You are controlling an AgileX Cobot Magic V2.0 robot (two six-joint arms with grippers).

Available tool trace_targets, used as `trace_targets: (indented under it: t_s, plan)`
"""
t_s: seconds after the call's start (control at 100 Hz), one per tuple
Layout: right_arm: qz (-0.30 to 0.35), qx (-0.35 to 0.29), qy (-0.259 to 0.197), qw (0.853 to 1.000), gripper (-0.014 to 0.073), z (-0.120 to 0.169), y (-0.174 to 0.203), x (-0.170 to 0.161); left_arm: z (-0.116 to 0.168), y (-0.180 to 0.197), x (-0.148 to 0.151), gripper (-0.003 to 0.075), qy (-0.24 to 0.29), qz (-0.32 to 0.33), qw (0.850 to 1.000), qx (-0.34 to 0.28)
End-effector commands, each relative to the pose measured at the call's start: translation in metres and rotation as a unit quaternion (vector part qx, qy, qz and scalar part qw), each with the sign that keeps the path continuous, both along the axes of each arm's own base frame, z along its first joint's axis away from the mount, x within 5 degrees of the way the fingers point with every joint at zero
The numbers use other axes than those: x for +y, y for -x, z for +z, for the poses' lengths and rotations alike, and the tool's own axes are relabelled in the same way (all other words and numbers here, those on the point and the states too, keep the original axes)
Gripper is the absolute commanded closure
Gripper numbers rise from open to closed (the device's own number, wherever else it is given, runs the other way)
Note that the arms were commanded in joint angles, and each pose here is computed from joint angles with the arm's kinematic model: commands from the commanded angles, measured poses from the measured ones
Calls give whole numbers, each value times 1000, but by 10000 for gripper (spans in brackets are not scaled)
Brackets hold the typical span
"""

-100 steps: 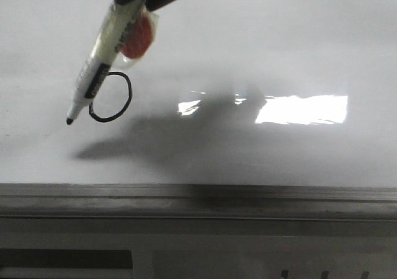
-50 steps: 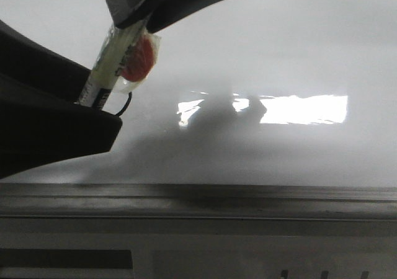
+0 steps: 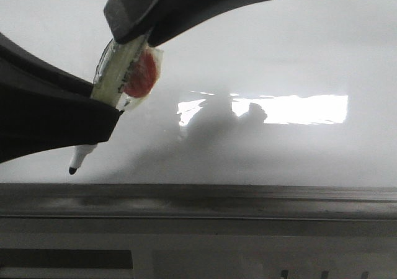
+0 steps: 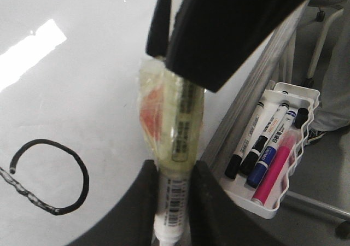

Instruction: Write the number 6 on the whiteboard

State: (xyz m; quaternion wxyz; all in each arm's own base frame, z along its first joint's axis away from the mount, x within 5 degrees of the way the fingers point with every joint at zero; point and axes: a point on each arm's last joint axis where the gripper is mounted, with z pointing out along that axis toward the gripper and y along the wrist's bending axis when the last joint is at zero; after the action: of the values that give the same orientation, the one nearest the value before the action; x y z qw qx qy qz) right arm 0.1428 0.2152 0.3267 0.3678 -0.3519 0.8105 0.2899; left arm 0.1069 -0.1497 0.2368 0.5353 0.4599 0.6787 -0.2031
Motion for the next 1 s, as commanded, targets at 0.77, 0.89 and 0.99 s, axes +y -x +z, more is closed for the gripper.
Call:
trace_targets:
  t_s: [0.77, 0.89, 0.99]
  plan:
    - [-33, -67, -76, 994, 158, 27, -12, -4, 41, -38, 30, 741, 179, 229, 925, 245]
    - [-33, -67, -76, 994, 158, 27, -12, -4, 41, -42, 39, 741, 187, 258, 898, 304]
    - [-33, -67, -76, 994, 158, 27, -12, -4, 40, -43, 42, 741, 189, 265, 888, 325]
